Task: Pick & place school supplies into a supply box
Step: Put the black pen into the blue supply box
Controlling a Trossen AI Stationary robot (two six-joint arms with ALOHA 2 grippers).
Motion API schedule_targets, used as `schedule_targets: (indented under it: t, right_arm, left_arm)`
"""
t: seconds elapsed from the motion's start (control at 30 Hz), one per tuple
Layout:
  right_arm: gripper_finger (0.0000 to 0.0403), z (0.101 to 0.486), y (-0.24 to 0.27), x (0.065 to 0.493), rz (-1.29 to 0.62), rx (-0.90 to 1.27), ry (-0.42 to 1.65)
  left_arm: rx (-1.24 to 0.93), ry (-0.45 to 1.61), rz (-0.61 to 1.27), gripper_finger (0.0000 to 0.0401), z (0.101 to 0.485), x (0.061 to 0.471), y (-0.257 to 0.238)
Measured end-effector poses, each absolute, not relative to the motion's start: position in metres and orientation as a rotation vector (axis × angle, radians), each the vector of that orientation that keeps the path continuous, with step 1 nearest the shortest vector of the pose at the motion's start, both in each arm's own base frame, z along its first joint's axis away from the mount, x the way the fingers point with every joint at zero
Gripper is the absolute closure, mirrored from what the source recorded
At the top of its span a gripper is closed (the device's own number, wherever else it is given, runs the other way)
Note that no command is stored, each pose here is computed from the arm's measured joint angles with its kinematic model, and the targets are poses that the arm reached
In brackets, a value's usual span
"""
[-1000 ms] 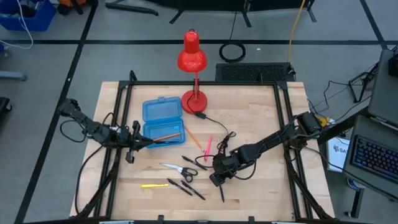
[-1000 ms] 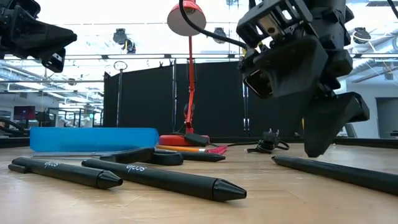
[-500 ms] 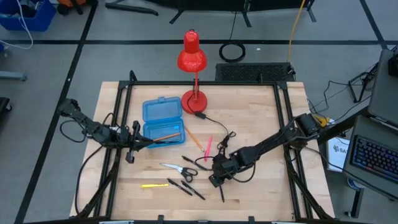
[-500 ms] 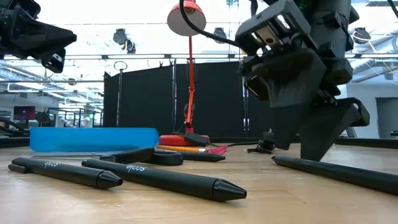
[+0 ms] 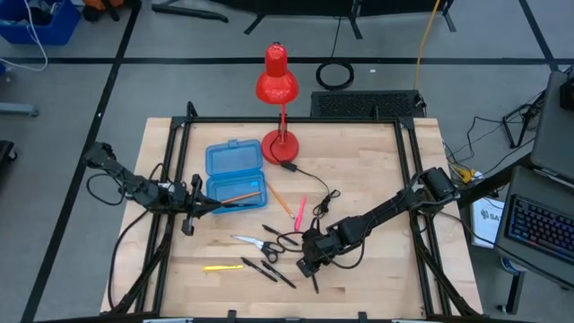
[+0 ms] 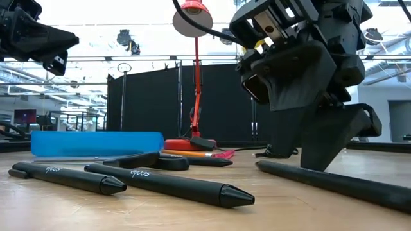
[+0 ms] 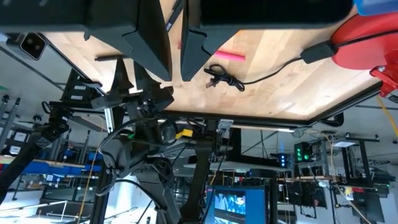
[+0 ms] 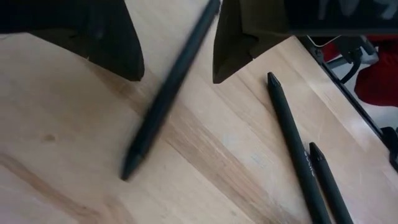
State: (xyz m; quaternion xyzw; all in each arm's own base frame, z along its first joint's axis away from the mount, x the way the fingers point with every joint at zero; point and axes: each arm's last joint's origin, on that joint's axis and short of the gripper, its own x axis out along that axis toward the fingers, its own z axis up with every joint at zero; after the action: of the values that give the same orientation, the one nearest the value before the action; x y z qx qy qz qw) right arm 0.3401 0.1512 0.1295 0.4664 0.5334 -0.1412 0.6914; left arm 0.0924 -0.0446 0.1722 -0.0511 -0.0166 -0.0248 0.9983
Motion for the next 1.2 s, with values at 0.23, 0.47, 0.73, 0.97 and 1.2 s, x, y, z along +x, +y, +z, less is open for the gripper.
schedule_targets:
  t: [0.23, 0.47, 0.73, 0.97, 1.2]
  right_arm:
    - [0.0253, 0.129, 0.151, 0.340, -0.316, 1.018, 1.182]
    - [0.0268, 0.128, 0.150, 0.340, -0.306, 1.000, 1.186]
    - [0.0292, 0.127, 0.150, 0.339, -0.321, 0.987, 1.196]
    - [0.0322, 0.117, 0.150, 0.342, -0.302, 0.944, 1.201]
    - [0.0357, 0.116, 0.151, 0.342, -0.282, 0.923, 1.206]
  left_arm:
    - [-0.099, -0.026, -0.049, 0.0364, 0.171, 0.092, -0.045]
    - [-0.106, -0.020, -0.049, 0.0364, 0.171, 0.092, -0.045]
    - [-0.119, -0.017, -0.050, 0.0364, 0.171, 0.092, -0.045]
    - [-0.119, -0.017, -0.051, 0.0364, 0.171, 0.092, -0.045]
    - [-0.120, -0.012, -0.050, 0.0364, 0.170, 0.092, -0.045]
